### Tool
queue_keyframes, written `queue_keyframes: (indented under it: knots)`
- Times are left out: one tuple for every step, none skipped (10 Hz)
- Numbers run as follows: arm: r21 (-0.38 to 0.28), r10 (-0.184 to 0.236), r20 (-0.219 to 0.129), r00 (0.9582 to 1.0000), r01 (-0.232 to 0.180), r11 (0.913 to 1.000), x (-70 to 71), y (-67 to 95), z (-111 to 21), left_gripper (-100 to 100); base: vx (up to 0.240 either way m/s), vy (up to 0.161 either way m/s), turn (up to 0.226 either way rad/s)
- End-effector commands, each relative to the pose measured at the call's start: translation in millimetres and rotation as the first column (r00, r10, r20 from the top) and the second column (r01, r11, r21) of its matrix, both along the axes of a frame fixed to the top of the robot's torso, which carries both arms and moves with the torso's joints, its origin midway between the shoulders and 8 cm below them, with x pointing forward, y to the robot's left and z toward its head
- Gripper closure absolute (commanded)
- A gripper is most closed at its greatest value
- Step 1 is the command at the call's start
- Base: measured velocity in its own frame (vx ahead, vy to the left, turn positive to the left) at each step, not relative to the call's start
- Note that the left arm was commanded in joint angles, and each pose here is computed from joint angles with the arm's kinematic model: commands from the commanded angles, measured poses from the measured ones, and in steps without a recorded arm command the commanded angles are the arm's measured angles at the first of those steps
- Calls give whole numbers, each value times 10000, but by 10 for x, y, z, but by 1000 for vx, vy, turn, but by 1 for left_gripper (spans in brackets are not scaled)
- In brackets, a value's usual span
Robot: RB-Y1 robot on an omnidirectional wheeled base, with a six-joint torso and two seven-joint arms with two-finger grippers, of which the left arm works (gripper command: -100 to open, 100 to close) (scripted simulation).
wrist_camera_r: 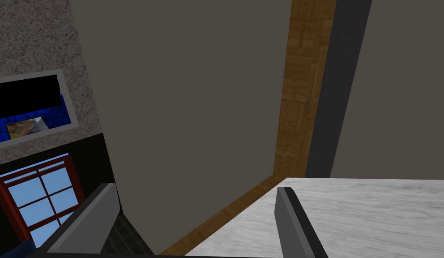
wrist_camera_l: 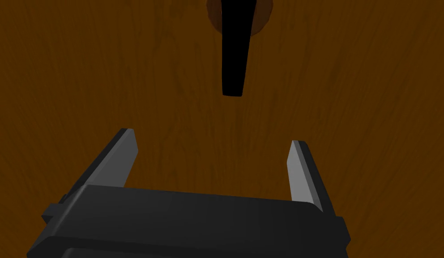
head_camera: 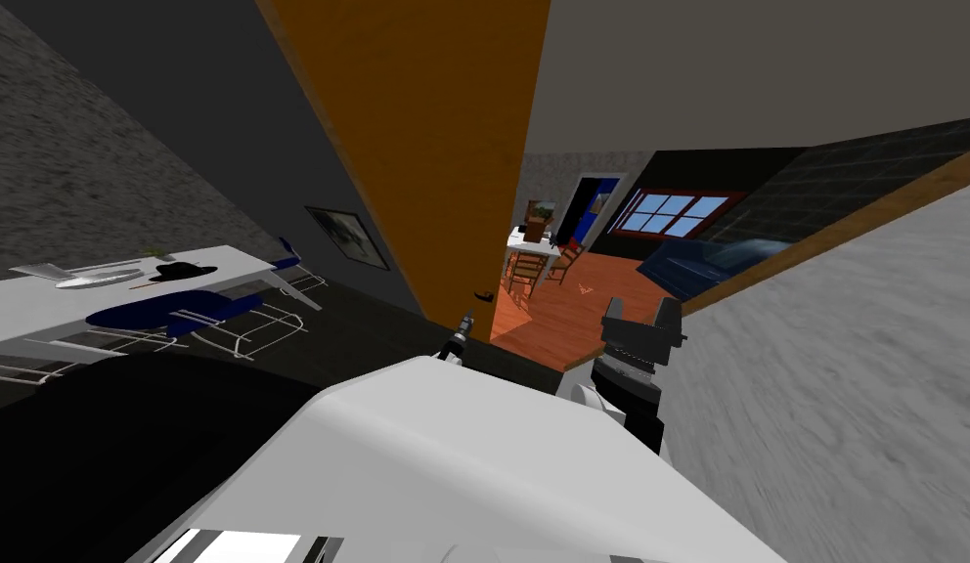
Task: Pull the door open
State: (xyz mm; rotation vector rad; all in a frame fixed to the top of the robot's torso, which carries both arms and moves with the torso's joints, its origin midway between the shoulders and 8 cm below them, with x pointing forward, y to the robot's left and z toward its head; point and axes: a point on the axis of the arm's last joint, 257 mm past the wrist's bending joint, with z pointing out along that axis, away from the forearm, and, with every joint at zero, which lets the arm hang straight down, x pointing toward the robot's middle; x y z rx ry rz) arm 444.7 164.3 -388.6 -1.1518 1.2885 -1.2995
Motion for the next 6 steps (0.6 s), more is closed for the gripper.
queue_keyframes:
  knots:
    - [0, 0, 0, 10000, 0, 10000, 0, 0, 0, -100, 88, -47, 32]
    - [2, 121, -5, 9999, -121, 9999, 9, 48, -4, -100, -23, 92, -250]
    - [0, 181, -9, 9998, -181, 9998, 13, 72, -7, -100, -75, 182, -219]
    - [0, 310, -25, 9995, -310, 9995, 21, 125, -14, -100, -96, 142, -279]
    - [2, 459, -45, 9989, -459, 9989, 30, 187, -22, -100, -90, 99, -300]
    - [6, 626, -65, 9980, -626, 9980, 39, 256, -31, -100, -60, 62, -297]
